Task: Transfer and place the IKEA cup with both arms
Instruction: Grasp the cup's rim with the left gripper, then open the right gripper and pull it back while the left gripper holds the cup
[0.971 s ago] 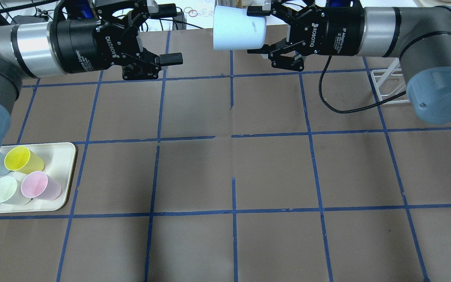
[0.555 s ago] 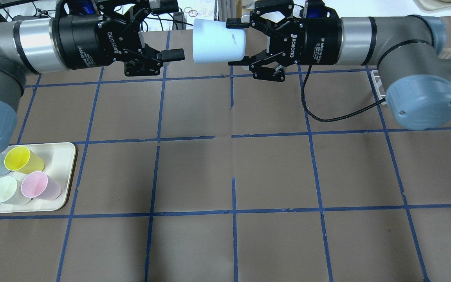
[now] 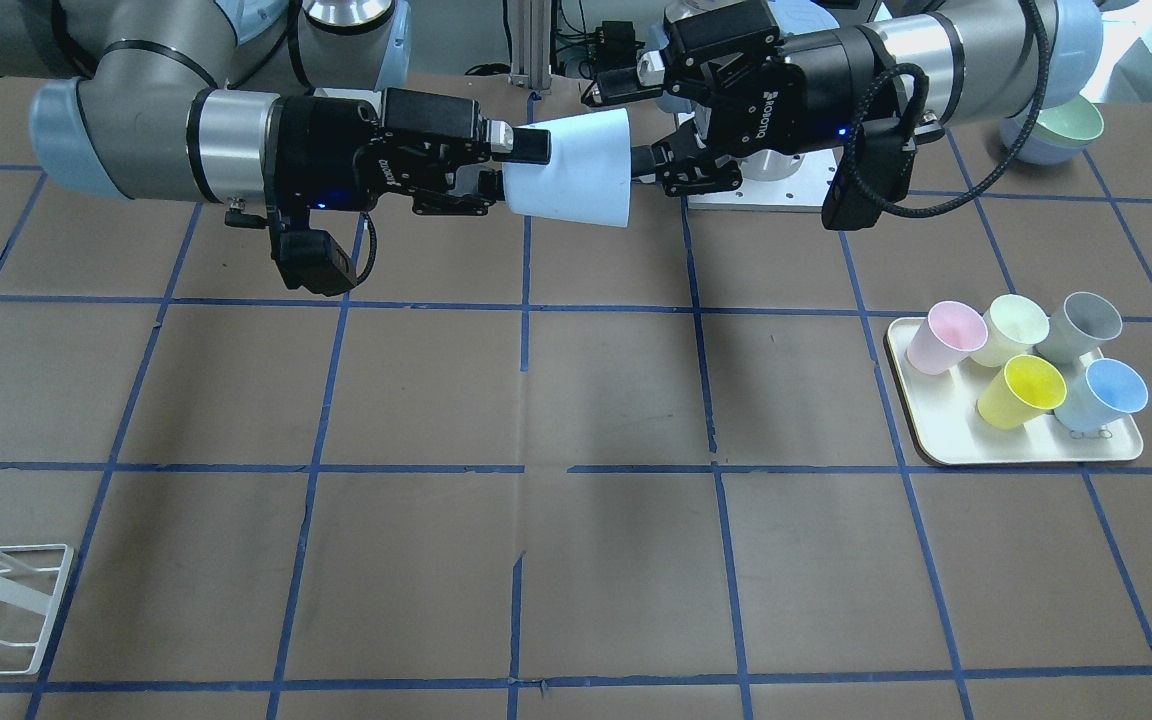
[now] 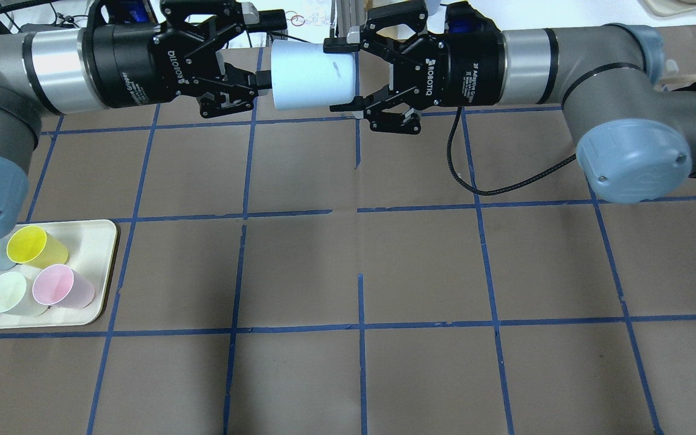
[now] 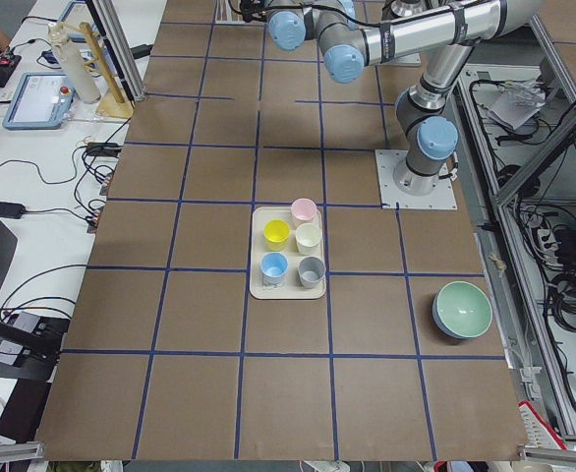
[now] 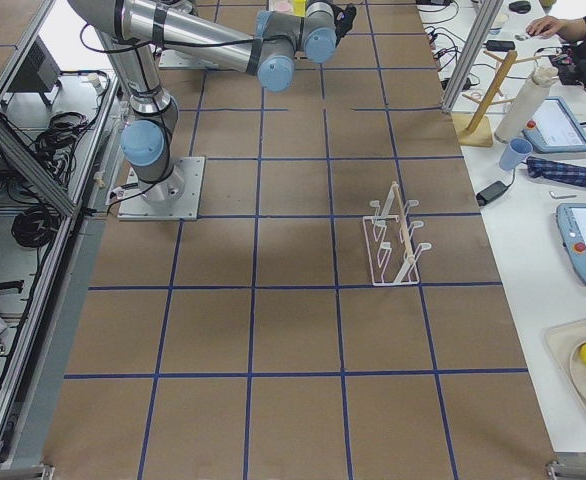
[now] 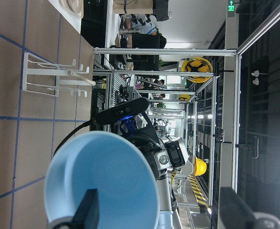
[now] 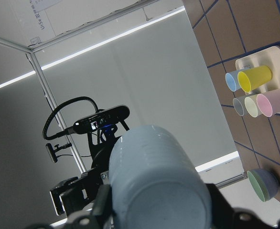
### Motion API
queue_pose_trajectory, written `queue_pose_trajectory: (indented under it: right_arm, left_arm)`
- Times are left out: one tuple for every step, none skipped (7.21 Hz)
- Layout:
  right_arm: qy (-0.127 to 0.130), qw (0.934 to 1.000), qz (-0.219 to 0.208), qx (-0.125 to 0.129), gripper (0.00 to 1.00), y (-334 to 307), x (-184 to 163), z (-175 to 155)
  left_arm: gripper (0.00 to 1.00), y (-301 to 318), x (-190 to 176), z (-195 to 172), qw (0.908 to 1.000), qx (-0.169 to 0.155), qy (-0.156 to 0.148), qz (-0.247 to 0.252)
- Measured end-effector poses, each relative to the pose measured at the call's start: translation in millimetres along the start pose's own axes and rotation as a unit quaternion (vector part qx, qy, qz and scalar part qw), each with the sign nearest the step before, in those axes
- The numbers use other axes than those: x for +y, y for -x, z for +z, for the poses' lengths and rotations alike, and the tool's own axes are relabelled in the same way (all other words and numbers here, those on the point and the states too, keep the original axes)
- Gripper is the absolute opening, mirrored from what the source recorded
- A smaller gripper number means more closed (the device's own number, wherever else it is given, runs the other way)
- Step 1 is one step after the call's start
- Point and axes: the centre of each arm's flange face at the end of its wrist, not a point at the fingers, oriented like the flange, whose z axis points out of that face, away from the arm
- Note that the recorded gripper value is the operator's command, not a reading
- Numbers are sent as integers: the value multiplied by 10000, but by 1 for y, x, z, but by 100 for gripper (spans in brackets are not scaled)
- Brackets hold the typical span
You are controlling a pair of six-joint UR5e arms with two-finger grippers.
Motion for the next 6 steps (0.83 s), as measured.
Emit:
queue_pose_trajectory:
  right_arm:
    - [40,10000,19,24,0,0,2,4]
    - [60,10000,48,35,48,0,3,7]
    - [66,9999,70,38,88,0,3,7]
    - [63,9999,93,56,91,0,3,7]
    - [60,9999,138,82,100,-1,2,8]
    - [47,9997,235,81,100,-1,1,7]
  left_arm:
    - [24,0,1,0,10000,-13,-1,9]
    - [22,0,2,0,10000,-21,-1,24]
    - [9,-1,3,0,10000,-33,-3,39]
    - [1,-2,4,-1,10000,-39,-6,58]
    - [0,-3,5,-1,10000,-39,-8,70]
    - [0,-3,5,-1,10000,-44,-8,69]
